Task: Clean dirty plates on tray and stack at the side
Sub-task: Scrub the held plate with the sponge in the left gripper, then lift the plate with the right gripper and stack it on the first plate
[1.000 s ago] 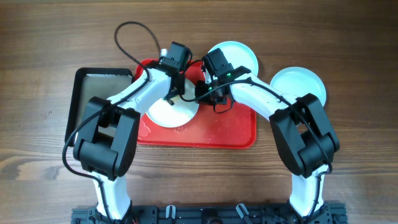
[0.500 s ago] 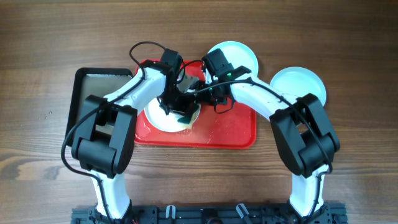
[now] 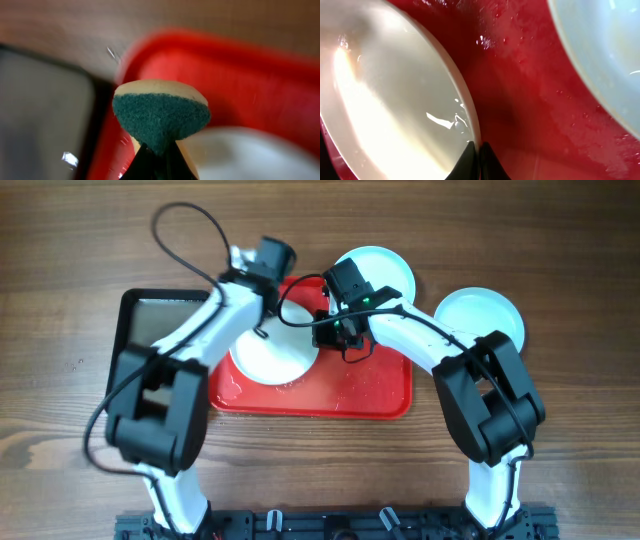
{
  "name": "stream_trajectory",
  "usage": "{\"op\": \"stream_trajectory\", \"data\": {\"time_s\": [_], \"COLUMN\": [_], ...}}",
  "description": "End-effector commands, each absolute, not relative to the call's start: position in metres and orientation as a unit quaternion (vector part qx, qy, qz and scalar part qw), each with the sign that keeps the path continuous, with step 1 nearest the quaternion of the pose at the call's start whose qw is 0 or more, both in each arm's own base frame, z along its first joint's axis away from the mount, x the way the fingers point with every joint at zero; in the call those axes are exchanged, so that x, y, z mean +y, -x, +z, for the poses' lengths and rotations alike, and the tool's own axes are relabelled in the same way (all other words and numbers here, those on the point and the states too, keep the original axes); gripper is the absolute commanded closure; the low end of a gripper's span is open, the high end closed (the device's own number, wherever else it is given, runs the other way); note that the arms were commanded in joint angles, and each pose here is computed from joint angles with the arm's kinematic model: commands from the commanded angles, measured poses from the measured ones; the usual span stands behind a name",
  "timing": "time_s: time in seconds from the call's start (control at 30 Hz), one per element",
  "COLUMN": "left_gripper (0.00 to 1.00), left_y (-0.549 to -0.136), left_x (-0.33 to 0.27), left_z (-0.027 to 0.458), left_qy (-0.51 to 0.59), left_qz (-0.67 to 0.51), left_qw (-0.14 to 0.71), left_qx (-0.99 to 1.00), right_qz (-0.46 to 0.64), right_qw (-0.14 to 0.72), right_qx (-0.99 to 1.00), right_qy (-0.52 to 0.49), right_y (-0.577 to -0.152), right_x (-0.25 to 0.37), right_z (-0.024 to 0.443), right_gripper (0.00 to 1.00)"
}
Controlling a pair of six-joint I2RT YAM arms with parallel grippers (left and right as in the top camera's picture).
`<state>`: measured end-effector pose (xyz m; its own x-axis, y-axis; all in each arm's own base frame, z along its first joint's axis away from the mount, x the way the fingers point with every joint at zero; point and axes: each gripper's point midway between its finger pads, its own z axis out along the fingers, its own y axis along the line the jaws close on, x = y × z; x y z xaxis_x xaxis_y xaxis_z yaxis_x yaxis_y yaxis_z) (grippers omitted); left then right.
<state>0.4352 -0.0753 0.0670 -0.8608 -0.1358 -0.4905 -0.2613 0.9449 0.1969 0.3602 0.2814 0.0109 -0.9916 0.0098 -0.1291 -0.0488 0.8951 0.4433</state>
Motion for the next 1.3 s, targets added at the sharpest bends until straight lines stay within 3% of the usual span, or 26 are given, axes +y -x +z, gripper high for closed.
{"op": "stream_trajectory", "data": {"time_s": [0.0, 0.23, 0.4, 0.73, 0.97, 1.27], "left_gripper": [0.96, 0.96, 0.96, 0.96, 0.96, 0.96], "left_y": [-0.454, -0.425, -0.423, -0.426, -0.426, -0.426], "left_x": [-0.071, -0.041, -0.044, -0.045, -0.045, -0.045], "left_z": [0.144, 0.117, 0.108, 0.107, 0.107, 0.107], "left_qy": [0.154, 0.191, 0.187, 0.198, 0.198, 0.198], "left_qz": [0.025, -0.026, -0.025, -0.03, -0.03, -0.03], "left_qw": [0.307, 0.199, 0.188, 0.195, 0.195, 0.195], "left_qx": [0.939, 0.961, 0.964, 0.96, 0.96, 0.96], "right_qz": [0.247, 0.119, -0.042, -0.287, -0.407, -0.404], "right_qw": [0.048, 0.161, 0.318, 0.489, 0.56, 0.566], "right_qx": [0.968, 0.978, 0.943, 0.814, 0.71, 0.705], "right_qy": [0.027, 0.063, 0.086, 0.129, 0.126, 0.139], "right_y": [-0.352, -0.355, -0.354, -0.333, -0.307, -0.31], "right_x": [0.291, 0.25, 0.223, 0.211, 0.218, 0.237], "right_z": [0.012, 0.079, 0.153, 0.244, 0.301, 0.315], "right_gripper": [0.96, 0.96, 0.96, 0.96, 0.96, 0.96]}}
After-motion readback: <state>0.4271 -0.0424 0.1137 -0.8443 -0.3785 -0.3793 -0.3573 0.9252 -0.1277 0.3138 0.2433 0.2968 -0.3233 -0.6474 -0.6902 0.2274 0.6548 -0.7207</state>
